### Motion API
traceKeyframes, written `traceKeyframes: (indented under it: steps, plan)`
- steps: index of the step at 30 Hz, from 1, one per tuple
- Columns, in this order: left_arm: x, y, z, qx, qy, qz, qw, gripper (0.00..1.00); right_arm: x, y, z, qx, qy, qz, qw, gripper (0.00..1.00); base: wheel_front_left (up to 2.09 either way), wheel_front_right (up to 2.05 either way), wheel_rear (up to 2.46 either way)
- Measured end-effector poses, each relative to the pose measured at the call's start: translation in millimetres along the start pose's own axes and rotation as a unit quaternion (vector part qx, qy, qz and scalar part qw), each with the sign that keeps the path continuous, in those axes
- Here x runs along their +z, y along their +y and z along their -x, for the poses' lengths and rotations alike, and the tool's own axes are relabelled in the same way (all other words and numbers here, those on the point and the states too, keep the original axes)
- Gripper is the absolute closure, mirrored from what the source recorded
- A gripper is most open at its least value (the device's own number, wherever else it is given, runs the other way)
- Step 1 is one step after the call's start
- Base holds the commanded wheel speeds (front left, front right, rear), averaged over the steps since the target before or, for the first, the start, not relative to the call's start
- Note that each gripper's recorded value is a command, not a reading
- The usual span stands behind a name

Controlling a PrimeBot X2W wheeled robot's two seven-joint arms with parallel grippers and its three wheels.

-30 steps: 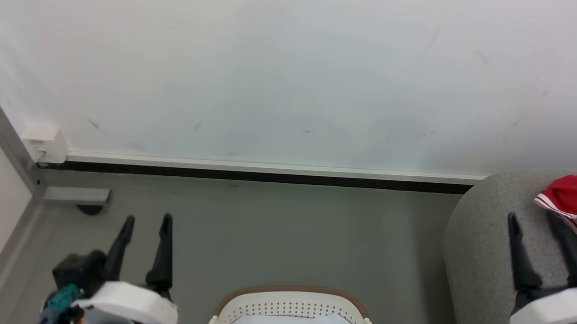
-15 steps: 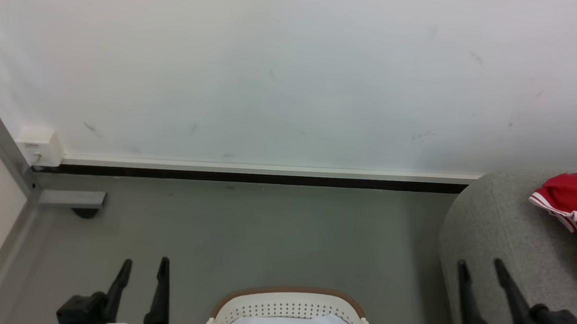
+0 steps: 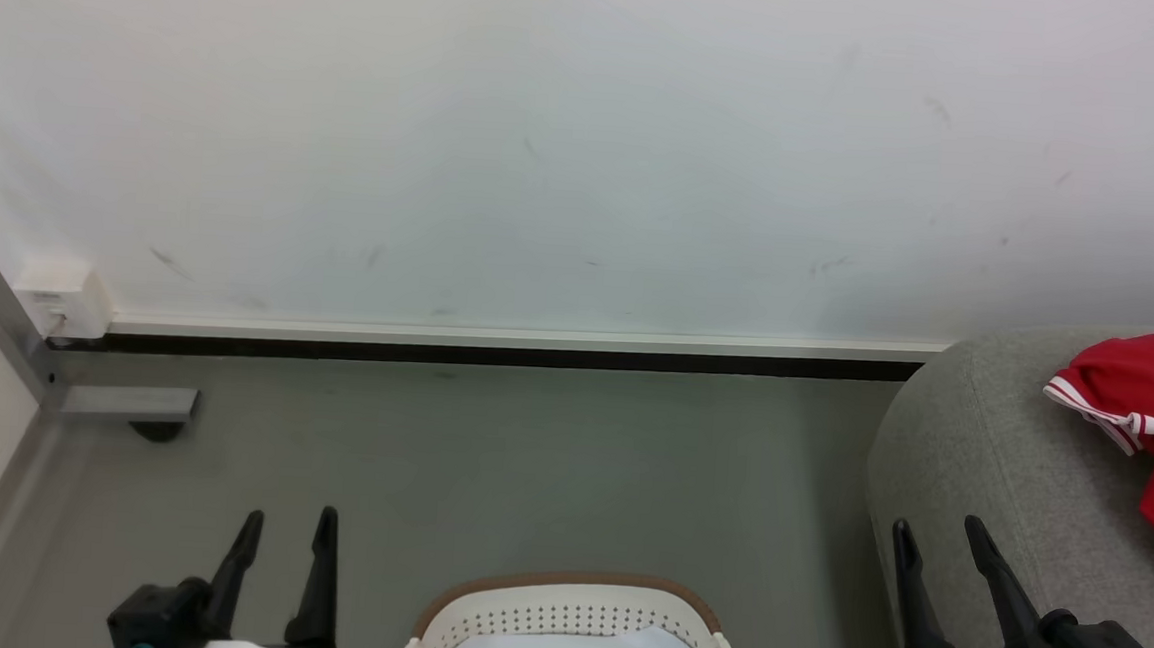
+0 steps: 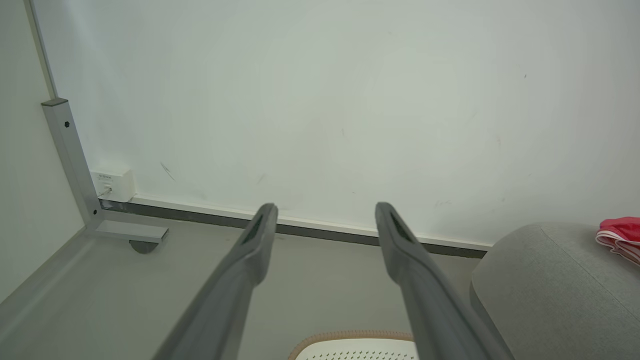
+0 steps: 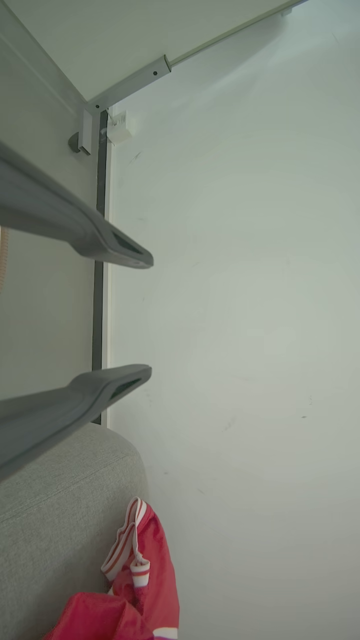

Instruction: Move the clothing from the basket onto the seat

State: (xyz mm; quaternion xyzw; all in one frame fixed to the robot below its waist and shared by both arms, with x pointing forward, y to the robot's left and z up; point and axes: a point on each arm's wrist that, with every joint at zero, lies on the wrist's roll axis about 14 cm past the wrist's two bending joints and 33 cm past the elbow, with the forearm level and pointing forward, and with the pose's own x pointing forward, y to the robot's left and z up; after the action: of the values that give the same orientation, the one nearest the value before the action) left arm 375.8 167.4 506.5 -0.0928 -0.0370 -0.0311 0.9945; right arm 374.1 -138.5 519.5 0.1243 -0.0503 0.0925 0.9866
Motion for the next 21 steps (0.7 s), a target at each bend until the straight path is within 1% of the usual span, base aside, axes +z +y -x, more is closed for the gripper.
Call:
traceKeyframes:
  steps: [17, 18, 21]
  plan:
    - [-5.7, -1.9, -1.1, -0.002, 0.008, 0.01, 1.0, 0.0, -5.2, -1.3, 1.8, -0.006, 0.007, -0.003, 1.0, 0.0, 0.0, 0.0, 0.0]
    - [-9.9, -1.4, 0.8, 0.0, 0.015, 0.011, 1.0, 1.0, -9.6, -2.2, 3.9, -0.008, 0.014, -0.004, 1.0, 1.0, 0.0, 0.0, 0.0]
    - [-23.8, 0.9, 7.4, 0.007, 0.038, 0.02, 0.999, 1.0, -21.5, -5.5, 10.8, -0.017, 0.033, -0.013, 0.999, 1.0, 0.0, 0.0, 0.0]
